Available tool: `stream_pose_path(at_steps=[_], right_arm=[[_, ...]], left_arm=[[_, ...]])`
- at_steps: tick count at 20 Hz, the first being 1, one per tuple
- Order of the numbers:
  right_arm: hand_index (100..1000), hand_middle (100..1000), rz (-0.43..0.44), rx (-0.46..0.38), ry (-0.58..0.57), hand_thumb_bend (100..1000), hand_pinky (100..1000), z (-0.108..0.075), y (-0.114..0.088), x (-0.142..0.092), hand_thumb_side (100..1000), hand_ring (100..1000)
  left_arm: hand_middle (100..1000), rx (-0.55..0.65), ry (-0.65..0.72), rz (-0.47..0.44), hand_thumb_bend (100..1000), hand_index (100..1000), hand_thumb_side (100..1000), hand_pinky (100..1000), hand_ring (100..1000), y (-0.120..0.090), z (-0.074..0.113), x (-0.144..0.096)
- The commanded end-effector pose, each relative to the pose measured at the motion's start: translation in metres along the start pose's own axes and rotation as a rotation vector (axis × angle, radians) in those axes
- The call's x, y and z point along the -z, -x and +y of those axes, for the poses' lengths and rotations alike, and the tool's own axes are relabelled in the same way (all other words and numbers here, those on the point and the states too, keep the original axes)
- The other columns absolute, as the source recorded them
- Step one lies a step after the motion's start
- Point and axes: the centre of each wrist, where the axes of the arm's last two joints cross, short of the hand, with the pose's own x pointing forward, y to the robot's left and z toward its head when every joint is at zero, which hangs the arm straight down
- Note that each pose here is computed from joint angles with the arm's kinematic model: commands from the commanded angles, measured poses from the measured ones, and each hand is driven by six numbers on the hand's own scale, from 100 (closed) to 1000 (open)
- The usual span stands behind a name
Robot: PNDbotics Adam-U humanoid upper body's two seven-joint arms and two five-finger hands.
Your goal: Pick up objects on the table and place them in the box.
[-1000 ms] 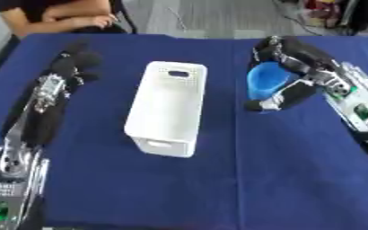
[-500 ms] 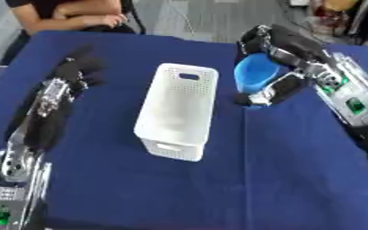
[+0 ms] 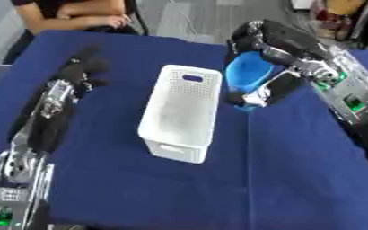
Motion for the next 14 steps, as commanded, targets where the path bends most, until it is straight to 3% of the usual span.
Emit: stream_pose_path(at_steps=[1, 6, 9, 14], right_arm=[[500, 271, -0.042, -0.054, 0.028, 431, 134, -0.02, -0.007, 0.006, 780, 153], [500, 273, -0.038, -0.068, 0.034, 456, 125, -0.026, -0.012, 0.01, 795, 147], [500, 278, -0.025, -0.075, 0.027, 481, 119, -0.027, -0.014, 0.014, 806, 204], [503, 284, 0.008, -0.086, -0.001, 488, 123, -0.026, -0.011, 0.012, 780, 211]], left_arm=[[994, -0.001, 0.011, -0.029, 100, 813, 1000, 813, 875, -0.006, 0.0, 0.005], [995, -0.004, 0.017, -0.03, 100, 813, 1000, 813, 875, -0.006, -0.001, 0.006], [995, -0.009, 0.024, -0.036, 100, 812, 1000, 814, 875, -0.006, -0.003, 0.008], [994, -0.033, 0.054, -0.076, 100, 812, 1000, 813, 874, -0.012, -0.01, 0.018]])
